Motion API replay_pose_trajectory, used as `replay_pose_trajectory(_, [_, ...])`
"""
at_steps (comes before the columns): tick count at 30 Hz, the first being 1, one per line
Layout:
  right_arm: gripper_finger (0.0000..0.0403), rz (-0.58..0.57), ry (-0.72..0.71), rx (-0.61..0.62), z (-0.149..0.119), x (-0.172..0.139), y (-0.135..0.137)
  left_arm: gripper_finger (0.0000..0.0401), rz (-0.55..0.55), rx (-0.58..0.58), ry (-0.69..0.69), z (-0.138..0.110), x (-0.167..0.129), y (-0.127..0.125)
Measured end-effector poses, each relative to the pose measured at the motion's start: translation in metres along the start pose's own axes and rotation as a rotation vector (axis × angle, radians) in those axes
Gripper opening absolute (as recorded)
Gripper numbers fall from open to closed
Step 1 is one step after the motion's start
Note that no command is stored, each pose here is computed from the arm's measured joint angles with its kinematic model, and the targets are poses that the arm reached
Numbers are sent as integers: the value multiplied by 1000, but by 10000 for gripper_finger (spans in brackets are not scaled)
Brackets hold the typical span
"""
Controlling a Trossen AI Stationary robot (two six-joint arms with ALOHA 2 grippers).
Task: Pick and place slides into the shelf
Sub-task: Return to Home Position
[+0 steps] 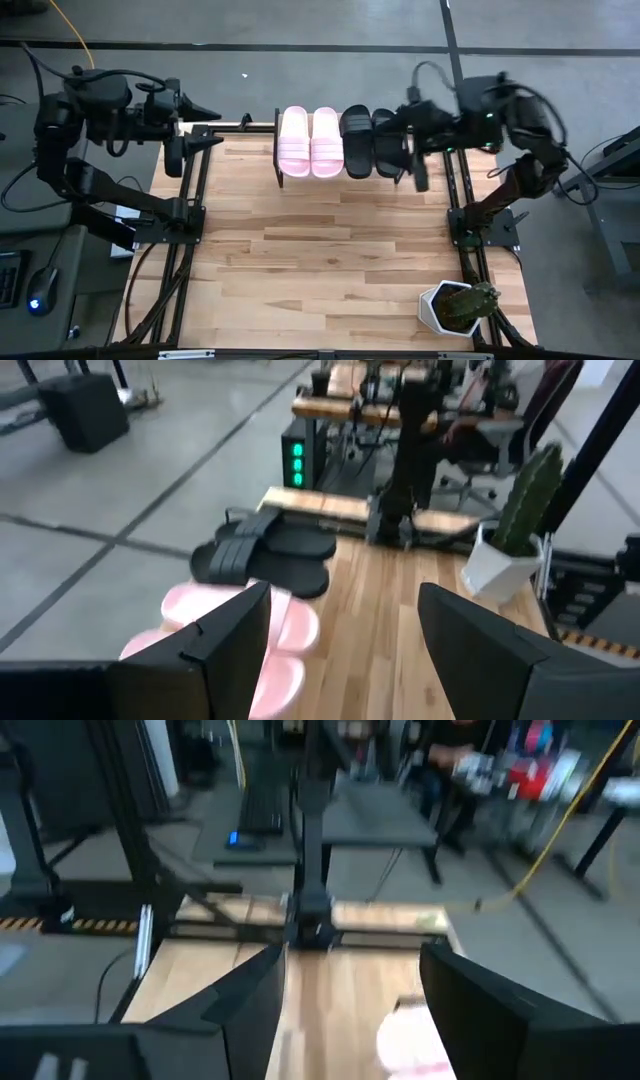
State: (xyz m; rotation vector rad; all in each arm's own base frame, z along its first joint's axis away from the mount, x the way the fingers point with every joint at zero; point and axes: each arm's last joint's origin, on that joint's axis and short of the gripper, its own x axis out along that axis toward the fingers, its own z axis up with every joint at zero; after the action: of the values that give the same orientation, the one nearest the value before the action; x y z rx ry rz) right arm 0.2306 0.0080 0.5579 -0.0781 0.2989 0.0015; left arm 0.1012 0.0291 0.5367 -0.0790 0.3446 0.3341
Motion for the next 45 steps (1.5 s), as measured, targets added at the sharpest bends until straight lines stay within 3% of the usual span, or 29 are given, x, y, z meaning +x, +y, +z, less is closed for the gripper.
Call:
replay_pose_trajectory(12, [224, -45, -309, -73, 25, -50, -4, 243, -166, -45, -204, 19, -6, -5])
replay_pose_trajectory(25, [224, -85, -307, -67, 25, -52, -6, 243, -193, -53, -314, 26, -17, -5])
replay_pose_trajectory(33, [224, -131, -302, -38, 24, -57, -7, 243, -328, -1, -382, 33, -19, -9])
replay_pose_trajectory(39, [224, -135, -281, -18, 22, -56, -7, 243, -233, 7, -387, 32, -20, -6])
replay_pose_trajectory(45, [224, -134, -274, -17, 21, -56, -7, 234, -220, 6, -368, 28, -26, -5])
